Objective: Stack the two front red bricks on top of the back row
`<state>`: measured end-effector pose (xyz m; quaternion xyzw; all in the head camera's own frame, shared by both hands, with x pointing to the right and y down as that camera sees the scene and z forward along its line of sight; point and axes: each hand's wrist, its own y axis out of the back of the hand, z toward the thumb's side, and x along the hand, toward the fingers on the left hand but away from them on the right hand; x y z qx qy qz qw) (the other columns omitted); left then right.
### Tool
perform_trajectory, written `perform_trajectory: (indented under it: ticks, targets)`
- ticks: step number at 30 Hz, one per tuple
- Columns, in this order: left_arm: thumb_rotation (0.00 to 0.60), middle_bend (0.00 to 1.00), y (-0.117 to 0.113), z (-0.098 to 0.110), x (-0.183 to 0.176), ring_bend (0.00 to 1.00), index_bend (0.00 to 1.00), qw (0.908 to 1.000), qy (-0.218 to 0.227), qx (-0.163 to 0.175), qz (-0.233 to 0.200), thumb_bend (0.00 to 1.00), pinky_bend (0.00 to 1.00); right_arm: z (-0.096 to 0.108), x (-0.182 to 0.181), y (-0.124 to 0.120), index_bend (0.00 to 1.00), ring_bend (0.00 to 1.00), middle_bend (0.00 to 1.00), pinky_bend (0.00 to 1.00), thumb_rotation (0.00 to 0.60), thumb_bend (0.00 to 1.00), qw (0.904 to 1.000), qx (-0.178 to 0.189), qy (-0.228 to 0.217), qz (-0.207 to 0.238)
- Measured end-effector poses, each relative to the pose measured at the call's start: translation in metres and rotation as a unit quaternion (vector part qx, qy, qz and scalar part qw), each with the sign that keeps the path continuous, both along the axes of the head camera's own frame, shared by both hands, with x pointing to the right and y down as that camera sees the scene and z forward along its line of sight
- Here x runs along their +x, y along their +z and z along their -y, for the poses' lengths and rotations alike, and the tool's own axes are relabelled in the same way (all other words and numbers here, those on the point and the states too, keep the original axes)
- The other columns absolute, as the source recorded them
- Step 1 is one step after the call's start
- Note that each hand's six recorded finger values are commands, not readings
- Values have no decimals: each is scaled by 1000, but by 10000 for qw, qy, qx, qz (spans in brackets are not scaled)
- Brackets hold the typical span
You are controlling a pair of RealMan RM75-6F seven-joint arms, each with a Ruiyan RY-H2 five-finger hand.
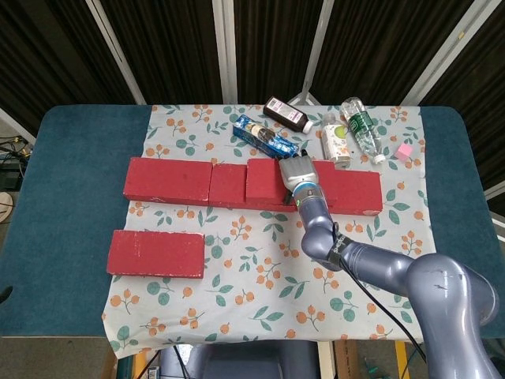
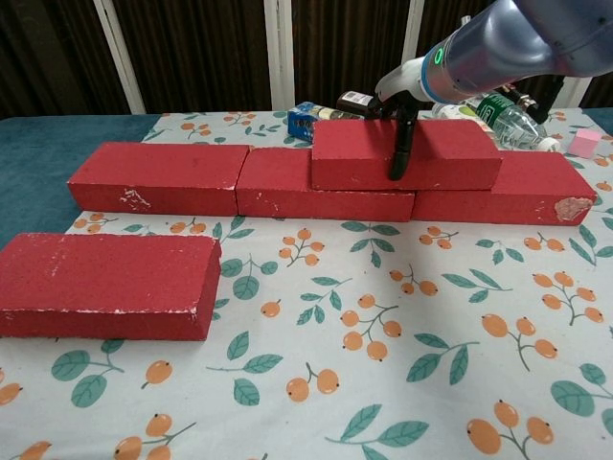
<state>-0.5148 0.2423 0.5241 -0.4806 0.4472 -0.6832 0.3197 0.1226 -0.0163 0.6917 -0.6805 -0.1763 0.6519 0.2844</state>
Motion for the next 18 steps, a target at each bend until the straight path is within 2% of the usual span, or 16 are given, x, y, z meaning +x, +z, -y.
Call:
perform_trajectory:
  ticks: [11,18]
  targets:
    - [600,0,2,0,1,0,61,10000,20,-29,19,0,109,-1,0,3,272,336,324,0,600,196,10000,-6,-18,-20]
    - [600,0,1,0,1,0,61,10000,14,-25,20,0,109,0,-1,1,142,162,132,0,600,196,10000,26,-8,-4]
